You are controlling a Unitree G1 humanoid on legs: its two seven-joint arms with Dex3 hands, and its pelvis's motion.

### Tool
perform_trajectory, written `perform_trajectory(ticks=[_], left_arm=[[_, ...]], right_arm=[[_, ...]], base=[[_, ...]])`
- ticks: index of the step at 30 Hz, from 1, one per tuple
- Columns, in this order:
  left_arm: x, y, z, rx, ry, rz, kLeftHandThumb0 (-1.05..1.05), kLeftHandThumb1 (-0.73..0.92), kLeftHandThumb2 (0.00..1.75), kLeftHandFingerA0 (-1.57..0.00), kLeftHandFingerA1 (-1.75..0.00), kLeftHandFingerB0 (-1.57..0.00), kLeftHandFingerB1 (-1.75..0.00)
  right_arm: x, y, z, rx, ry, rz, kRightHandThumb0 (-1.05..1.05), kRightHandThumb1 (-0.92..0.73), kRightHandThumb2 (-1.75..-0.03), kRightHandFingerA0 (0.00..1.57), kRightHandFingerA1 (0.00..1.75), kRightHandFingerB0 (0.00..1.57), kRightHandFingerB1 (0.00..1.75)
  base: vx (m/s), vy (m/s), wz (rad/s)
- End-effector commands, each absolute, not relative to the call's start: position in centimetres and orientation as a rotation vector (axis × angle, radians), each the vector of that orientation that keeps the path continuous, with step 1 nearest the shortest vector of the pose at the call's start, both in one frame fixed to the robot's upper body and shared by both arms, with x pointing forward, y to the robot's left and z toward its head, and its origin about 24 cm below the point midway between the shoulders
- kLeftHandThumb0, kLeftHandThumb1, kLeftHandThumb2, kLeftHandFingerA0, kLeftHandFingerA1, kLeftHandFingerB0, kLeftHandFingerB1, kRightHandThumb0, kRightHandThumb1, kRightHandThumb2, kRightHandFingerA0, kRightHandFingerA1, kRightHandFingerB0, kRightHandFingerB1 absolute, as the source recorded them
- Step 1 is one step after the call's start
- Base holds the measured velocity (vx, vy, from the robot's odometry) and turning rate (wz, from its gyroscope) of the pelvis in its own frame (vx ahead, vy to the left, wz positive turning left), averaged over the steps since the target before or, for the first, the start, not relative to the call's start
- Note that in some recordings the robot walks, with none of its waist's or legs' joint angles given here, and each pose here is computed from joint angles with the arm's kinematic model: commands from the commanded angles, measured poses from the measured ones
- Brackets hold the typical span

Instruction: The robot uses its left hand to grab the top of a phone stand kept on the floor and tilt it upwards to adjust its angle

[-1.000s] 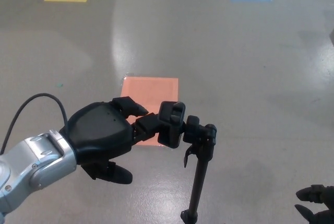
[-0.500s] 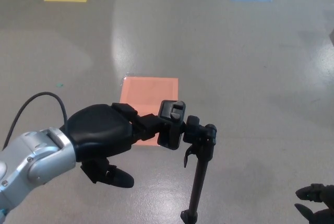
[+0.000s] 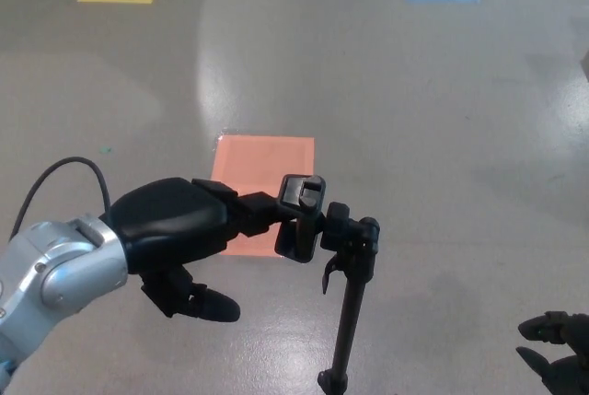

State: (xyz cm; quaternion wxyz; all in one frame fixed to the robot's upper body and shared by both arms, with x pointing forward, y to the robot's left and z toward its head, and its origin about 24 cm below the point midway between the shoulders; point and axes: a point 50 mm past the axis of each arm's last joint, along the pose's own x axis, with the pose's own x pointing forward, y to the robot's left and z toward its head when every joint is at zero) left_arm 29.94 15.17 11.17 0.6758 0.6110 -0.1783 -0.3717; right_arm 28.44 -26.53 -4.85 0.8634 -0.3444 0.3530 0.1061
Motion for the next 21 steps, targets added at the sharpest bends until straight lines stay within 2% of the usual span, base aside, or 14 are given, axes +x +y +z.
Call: perform_trajectory(ticks=[1, 7, 9, 10, 11, 12, 21], left_arm=[[30.7, 15.9, 12.2, 1.351, -0.427, -0.702, -0.84, 0.59, 0.96, -0.06, -0.36, -0.05, -0.14], [31.4, 16.5, 13.4, 1.321, -0.463, -0.625, -0.86, 0.60, 0.97, -0.07, -0.39, -0.06, -0.12], [31.6, 16.6, 13.7, 1.313, -0.466, -0.613, -0.84, 0.60, 0.98, -0.06, -0.37, 0.00, -0.13], [31.9, 16.8, 14.1, 1.301, -0.474, -0.602, -0.90, 0.65, 0.74, -0.14, -0.35, -0.02, -0.09], [32.0, 16.9, 14.1, 1.299, -0.476, -0.600, -0.90, 0.65, 0.74, -0.14, -0.35, -0.02, -0.09], [32.1, 17.0, 14.2, 1.289, -0.473, -0.596, -0.83, 0.58, 0.94, -0.12, -0.40, 0.00, -0.11], [32.0, 17.5, 14.1, 1.340, -0.466, -0.596, -0.83, 0.57, 0.94, -0.13, -0.43, 0.00, -0.15]], right_arm=[[28.6, -27.0, -4.6, -0.724, 0.757, 0.216, -0.59, -0.85, -0.65, 0.23, 0.35, 0.20, 0.30], [28.8, -26.9, -4.5, -0.729, 0.753, 0.216, -0.60, -0.85, -0.65, 0.23, 0.35, 0.20, 0.30], [28.8, -26.9, -4.5, -0.732, 0.758, 0.215, -0.61, -0.85, -0.65, 0.23, 0.35, 0.21, 0.30], [28.8, -26.9, -4.5, -0.730, 0.761, 0.215, -0.60, -0.85, -0.65, 0.22, 0.35, 0.20, 0.30], [28.8, -26.9, -4.5, -0.729, 0.761, 0.215, -0.60, -0.85, -0.65, 0.22, 0.35, 0.20, 0.30], [28.7, -26.9, -4.6, -0.722, 0.768, 0.220, -0.60, -0.85, -0.66, 0.22, 0.35, 0.20, 0.30], [28.6, -26.7, -4.7, -0.724, 0.768, 0.230, -0.59, -0.85, -0.65, 0.22, 0.36, 0.20, 0.30]], base=[[0.00, 0.000, 0.00], [0.00, 0.000, 0.00], [0.00, 0.000, 0.00], [0.00, 0.000, 0.00], [0.00, 0.000, 0.00], [0.00, 0.000, 0.00], [0.00, 0.000, 0.00]])
